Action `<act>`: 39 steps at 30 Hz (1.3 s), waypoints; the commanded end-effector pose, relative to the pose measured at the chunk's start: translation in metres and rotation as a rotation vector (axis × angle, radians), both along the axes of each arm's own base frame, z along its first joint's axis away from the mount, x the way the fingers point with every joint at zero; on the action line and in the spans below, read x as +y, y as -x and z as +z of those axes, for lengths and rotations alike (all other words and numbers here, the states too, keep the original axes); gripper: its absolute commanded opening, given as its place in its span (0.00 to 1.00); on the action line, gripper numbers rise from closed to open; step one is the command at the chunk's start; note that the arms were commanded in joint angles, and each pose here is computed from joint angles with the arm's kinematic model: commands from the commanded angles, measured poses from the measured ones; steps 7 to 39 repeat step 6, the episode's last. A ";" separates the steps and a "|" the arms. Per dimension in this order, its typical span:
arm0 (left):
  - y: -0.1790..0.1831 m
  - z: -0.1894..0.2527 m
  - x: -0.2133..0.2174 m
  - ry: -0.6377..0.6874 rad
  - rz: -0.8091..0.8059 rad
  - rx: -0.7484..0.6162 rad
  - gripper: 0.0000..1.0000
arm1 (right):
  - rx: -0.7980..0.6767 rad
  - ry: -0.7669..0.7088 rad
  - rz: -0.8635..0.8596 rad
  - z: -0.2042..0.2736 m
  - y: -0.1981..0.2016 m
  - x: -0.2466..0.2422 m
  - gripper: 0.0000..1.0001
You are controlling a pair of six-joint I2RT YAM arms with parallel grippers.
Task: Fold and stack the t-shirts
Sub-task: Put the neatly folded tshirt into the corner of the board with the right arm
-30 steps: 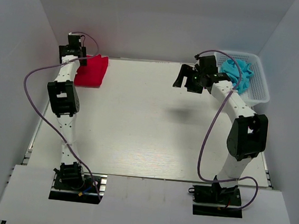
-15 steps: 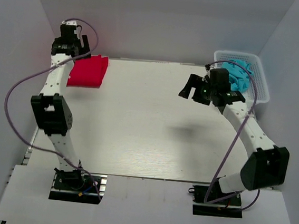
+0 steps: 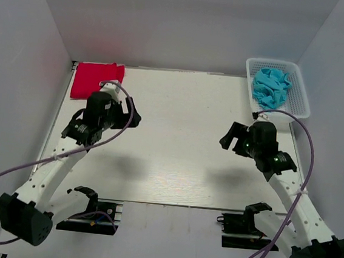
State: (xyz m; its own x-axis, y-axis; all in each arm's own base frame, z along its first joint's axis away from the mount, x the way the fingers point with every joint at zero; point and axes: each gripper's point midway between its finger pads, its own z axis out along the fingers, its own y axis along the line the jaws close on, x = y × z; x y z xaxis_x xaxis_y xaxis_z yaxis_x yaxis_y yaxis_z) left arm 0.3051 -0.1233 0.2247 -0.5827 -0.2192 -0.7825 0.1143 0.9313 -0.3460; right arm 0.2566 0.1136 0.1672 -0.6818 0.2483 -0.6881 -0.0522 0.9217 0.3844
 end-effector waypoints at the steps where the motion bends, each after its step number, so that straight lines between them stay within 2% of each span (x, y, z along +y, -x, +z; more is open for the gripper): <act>1: 0.015 -0.005 0.004 0.018 0.053 0.017 1.00 | 0.005 -0.020 -0.041 -0.008 0.006 -0.004 0.90; 5: 0.020 -0.015 0.014 -0.038 0.108 0.052 1.00 | -0.021 -0.024 -0.045 -0.004 0.010 -0.007 0.90; 39: 0.020 -0.015 0.014 -0.038 0.108 0.052 1.00 | -0.039 -0.028 -0.046 0.000 0.009 -0.006 0.90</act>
